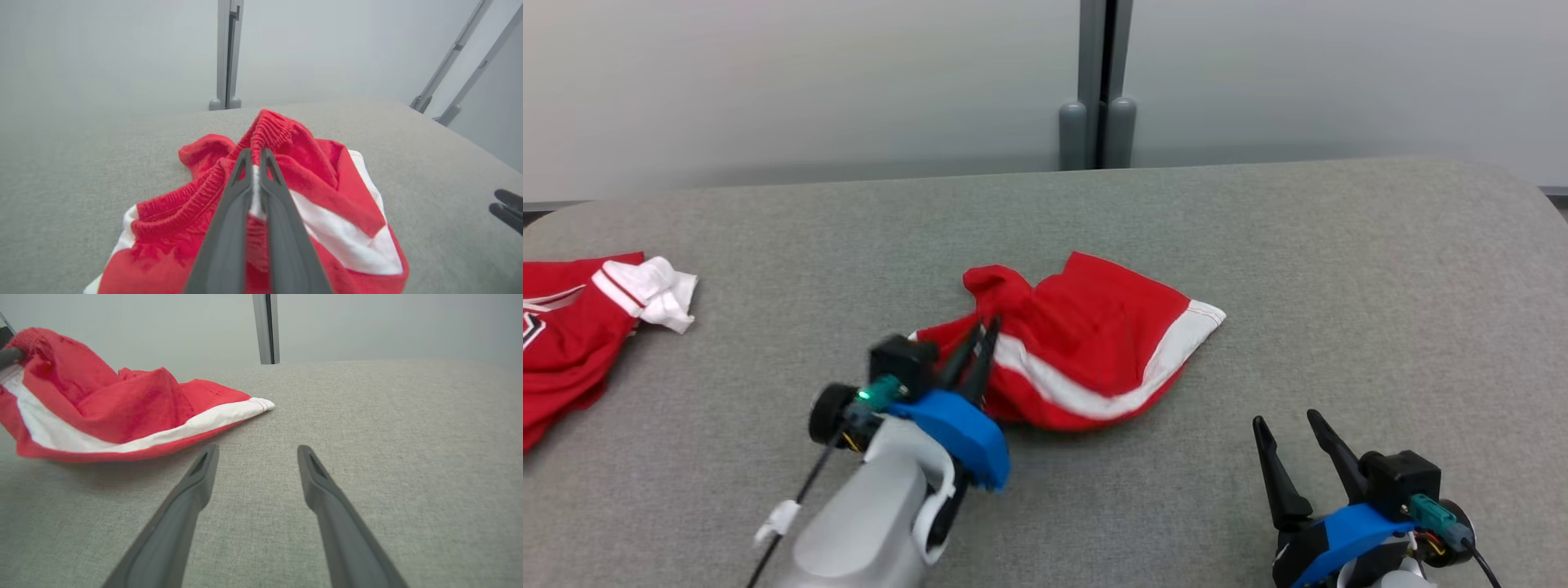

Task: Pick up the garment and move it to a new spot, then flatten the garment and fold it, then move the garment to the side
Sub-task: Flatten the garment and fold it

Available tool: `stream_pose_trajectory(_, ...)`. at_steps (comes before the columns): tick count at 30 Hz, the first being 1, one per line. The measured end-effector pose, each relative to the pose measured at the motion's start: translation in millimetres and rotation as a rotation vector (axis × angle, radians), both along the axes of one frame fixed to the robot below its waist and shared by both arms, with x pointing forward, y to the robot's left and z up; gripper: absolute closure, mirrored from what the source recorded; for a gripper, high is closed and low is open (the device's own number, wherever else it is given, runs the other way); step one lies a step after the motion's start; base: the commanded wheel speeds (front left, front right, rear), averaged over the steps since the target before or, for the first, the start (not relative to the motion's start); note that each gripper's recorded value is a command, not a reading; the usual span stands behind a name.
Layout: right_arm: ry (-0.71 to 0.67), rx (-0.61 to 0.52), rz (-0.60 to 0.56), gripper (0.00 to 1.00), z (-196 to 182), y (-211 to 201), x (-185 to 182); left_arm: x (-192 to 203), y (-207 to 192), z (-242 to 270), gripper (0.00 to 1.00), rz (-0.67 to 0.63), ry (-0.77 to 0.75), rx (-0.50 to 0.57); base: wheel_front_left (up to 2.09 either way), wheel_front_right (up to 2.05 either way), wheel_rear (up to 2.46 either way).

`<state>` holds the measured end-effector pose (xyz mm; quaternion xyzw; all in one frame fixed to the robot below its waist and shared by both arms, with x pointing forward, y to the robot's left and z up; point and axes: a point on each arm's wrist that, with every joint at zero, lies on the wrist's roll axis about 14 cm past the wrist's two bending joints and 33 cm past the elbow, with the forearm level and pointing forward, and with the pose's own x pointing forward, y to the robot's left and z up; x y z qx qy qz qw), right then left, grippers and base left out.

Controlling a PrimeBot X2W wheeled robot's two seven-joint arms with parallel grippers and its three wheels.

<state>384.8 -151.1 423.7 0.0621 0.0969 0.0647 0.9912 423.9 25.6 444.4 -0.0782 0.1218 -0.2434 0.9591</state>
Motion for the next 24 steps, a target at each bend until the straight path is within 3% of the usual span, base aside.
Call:
stream_pose_trajectory(4, 0.002, 0.003, 0.013, 0.0, -1.0, 5.0, 0.2, 10.7, 39.9, 25.5, 1.0, 0.161, -0.072, -0.07, 0.0, 0.0, 0.0)
stream_pose_trajectory(18, -0.023, -0.01, -0.005, 0.0, 7.2, -2.4, -1.8, -39.8, 118.7, -40.1, 1.0, 0.449, 0.099, -0.053, 0.0, 0.0, 0.0)
stream_pose_trajectory(19, -0.027, -0.013, -0.01, 0.0, 8.5, -4.5, -2.5, -41.8, 120.8, -42.2, 0.73, 0.459, 0.106, -0.053, 0.0, 0.0, 0.0)
stream_pose_trajectory(20, -0.032, -0.014, -0.016, 0.0, 10.2, -6.7, -2.9, -43.2, 122.0, -42.8, 0.56, 0.462, 0.104, -0.047, 0.0, 0.0, 0.0)
stream_pose_trajectory(21, -0.037, -0.015, -0.021, 0.0, 11.8, -8.3, -3.2, -44.1, 123.3, -42.8, 0.0, 0.468, 0.101, -0.038, 0.0, 0.0, 0.0)
stream_pose_trajectory(24, -0.061, -0.015, -0.028, 0.0, 19.6, -10.8, -3.1, -44.3, 131.6, -37.6, 0.0, 0.502, 0.069, 0.0, 0.0, 0.0, 0.0)
